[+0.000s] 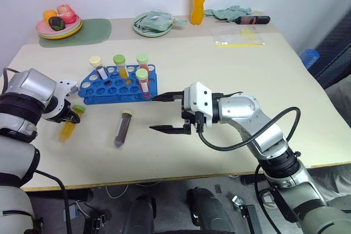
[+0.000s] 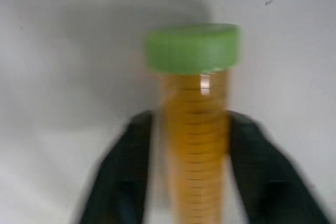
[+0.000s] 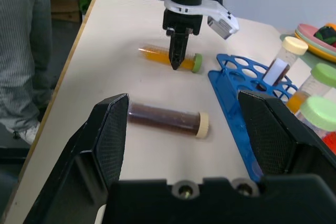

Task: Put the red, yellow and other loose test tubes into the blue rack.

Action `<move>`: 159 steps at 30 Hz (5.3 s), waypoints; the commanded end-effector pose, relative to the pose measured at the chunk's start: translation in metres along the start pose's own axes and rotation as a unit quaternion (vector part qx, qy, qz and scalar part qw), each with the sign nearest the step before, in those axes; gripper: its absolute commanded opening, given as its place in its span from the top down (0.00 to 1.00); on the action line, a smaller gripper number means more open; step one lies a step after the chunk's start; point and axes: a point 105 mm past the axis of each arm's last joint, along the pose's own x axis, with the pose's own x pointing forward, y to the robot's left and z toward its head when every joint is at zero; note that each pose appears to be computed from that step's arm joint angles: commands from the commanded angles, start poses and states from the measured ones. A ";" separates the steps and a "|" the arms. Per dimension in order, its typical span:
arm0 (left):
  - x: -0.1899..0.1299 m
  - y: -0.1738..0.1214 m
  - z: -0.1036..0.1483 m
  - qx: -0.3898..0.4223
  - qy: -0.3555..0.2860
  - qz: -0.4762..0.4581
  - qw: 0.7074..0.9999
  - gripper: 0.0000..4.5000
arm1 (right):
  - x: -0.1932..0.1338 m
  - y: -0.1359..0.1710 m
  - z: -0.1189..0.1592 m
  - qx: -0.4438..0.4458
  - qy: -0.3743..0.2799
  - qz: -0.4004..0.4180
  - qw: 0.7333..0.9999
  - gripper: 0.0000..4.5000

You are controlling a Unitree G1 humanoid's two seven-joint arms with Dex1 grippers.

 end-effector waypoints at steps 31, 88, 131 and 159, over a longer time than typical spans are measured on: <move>-0.059 -0.163 0.098 0.006 -0.746 0.101 0.658 0.83 | -0.016 -0.045 -0.031 0.111 0.005 -0.243 0.964 0.19; -0.034 -0.163 0.090 -0.058 -0.681 0.079 0.726 0.83 | -0.018 -0.039 -0.040 0.117 0.020 -0.250 0.961 0.19; -0.026 -0.165 0.038 0.088 -0.185 -0.047 0.978 0.03 | -0.038 -0.019 -0.031 0.043 0.051 -0.088 0.994 0.19; -0.008 -0.151 0.019 -0.112 -0.154 0.077 0.979 0.82 | -0.029 -0.008 -0.030 0.048 0.043 -0.081 0.995 0.19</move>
